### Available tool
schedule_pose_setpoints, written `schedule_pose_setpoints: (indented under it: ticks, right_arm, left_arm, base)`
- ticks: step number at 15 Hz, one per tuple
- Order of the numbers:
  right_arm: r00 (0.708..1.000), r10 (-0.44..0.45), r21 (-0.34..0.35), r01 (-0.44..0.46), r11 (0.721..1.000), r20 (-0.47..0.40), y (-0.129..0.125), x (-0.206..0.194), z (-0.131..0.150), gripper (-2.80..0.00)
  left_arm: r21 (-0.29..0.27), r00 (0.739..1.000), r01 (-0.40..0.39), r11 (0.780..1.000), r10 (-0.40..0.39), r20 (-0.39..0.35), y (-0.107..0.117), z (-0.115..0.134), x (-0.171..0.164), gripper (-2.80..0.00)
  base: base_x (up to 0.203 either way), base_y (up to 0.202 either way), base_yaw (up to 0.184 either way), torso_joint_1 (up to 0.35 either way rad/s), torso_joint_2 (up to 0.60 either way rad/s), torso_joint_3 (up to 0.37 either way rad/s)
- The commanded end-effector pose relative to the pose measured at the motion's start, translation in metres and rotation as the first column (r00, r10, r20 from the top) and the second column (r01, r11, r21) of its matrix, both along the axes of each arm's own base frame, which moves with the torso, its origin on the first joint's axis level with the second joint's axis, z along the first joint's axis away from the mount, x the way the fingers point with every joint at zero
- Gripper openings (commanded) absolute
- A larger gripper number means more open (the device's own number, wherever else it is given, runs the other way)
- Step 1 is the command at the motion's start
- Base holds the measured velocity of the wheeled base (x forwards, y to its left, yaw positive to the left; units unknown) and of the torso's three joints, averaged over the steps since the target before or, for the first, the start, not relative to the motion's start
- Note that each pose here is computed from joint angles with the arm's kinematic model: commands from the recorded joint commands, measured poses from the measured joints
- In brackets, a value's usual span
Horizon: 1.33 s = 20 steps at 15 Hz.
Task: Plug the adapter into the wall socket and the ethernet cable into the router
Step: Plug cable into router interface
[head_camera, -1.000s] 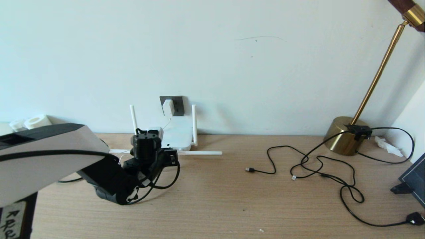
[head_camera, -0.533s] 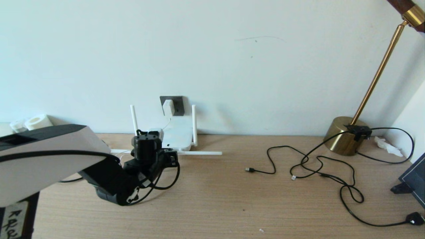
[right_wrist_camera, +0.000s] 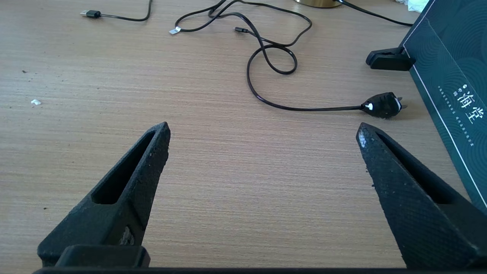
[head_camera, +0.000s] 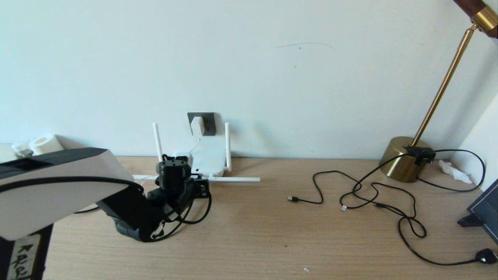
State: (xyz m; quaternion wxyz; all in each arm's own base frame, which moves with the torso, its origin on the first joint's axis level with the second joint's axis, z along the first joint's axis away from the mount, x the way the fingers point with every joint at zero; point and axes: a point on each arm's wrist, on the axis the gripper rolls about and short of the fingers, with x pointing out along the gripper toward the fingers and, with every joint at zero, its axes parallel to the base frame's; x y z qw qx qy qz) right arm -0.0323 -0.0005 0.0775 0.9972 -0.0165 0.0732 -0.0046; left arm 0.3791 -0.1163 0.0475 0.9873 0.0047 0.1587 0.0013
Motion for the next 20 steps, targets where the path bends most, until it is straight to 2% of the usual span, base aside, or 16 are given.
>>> schedule_pose_setpoints:
  ticks: [1,20]
  right_arm:
    - [1.0,0.001,-0.001,-0.001,1.0,-0.002,0.0,0.0,0.0,0.0]
    - [1.0,0.001,-0.001,-0.001,1.0,-0.002,0.0,0.0,0.0,0.0]
  left_arm:
    - [-0.004,1.0,-0.002,1.0,0.002,0.01,0.0,0.001,0.001,-2.8]
    - [-0.005,1.0,-0.004,1.0,0.004,0.024,0.004,0.007,-0.01,-2.8]
  base:
    - [0.0,0.0,0.0,0.0,0.0,0.0]
    - [0.0,0.0,0.0,0.0,0.0,0.0]
